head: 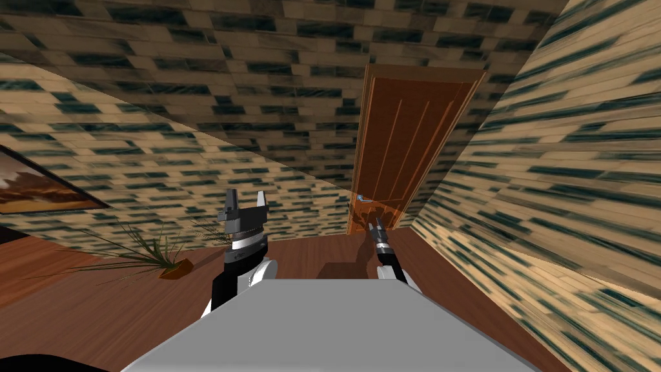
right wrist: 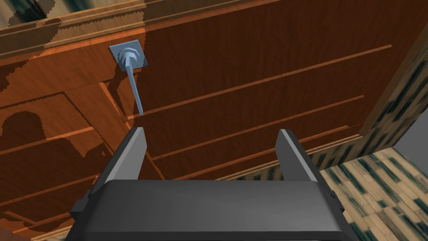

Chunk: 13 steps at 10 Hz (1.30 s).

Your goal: Pull the door open

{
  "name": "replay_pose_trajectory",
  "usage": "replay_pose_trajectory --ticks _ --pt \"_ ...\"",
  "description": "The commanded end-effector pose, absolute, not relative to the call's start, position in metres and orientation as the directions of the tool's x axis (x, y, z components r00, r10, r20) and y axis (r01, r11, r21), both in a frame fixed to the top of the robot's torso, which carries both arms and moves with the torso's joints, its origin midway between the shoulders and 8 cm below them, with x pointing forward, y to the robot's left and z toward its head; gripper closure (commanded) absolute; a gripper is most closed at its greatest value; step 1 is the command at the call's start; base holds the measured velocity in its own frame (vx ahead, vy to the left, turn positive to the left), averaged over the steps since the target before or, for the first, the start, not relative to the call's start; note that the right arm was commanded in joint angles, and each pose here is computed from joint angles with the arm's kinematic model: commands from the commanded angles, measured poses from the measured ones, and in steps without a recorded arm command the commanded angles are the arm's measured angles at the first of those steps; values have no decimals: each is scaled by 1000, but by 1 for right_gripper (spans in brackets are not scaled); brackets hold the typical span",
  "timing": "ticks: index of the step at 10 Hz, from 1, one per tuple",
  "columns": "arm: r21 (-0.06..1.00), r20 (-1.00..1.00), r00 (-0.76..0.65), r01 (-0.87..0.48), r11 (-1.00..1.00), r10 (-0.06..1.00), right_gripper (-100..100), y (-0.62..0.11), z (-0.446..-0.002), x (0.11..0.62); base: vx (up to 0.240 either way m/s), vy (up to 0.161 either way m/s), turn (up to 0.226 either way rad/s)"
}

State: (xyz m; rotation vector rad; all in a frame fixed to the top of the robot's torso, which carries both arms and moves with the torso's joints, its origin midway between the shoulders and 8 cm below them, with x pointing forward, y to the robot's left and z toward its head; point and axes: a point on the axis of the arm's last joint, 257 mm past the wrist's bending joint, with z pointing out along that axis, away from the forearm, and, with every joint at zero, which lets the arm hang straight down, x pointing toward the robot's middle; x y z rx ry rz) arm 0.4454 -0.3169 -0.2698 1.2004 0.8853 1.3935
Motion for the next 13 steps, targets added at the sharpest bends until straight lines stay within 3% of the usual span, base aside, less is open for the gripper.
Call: replay_pose_trajectory --ticks 1,13 --pt "956 198 50 -230 -181 979 -100 -317 -276 447 45 -48 22" --pt "975 193 63 -123 -184 979 -100 -327 -342 452 73 -75 71"
